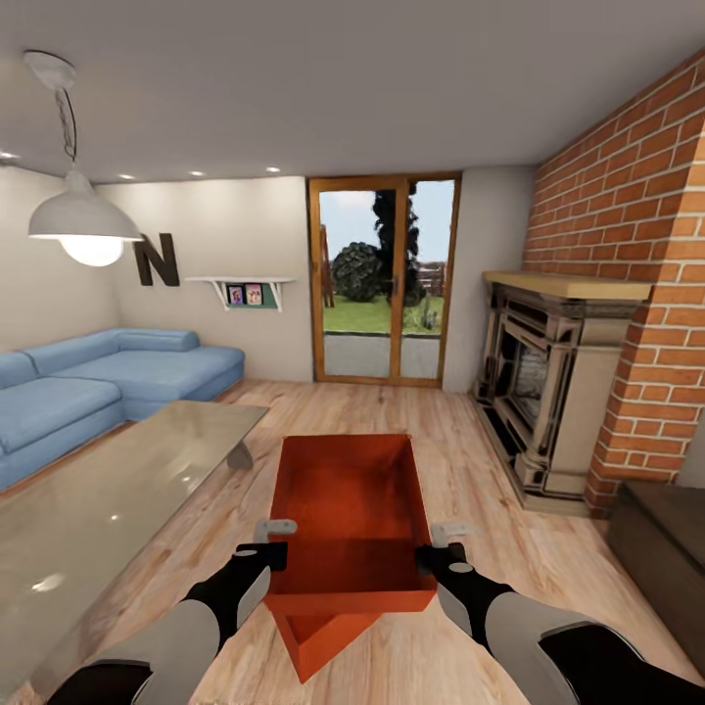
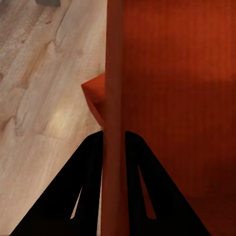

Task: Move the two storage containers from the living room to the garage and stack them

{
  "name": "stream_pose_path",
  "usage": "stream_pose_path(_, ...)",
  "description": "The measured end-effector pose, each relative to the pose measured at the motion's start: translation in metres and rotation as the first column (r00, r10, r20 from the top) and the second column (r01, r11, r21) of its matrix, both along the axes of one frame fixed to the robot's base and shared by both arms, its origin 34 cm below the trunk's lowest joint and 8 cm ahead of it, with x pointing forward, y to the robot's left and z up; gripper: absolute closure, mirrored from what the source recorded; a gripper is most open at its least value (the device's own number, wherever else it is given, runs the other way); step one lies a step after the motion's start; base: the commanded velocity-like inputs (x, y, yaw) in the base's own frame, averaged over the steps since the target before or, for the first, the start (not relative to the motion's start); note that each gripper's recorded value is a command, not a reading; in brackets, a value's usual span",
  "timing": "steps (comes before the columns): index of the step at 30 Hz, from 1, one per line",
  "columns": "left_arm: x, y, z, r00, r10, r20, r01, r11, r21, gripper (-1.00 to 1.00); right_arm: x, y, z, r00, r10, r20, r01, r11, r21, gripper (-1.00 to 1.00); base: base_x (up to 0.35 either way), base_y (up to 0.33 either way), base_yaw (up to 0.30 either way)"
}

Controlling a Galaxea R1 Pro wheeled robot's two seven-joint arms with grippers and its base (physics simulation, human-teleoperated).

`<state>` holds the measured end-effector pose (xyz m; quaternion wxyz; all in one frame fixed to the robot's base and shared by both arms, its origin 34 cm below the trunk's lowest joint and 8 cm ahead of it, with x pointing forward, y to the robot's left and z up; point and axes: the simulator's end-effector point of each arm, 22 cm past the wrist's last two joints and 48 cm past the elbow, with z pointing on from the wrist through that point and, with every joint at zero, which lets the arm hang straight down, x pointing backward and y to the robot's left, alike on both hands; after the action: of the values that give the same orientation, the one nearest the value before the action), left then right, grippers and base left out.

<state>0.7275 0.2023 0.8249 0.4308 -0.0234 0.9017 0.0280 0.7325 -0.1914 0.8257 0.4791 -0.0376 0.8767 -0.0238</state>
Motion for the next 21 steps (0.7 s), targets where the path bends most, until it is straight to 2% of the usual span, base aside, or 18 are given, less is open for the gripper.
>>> stream_pose_path(21, 0.0009, 0.0005, 0.0014, 1.000, 0.001, 0.002, -0.001, 1.000, 0.000, 1.00, 0.0006, 0.0005, 0.0009, 1.000, 0.000, 0.002, 0.000, 1.000, 0.001, 1.00, 0.000, 0.000, 0.268)
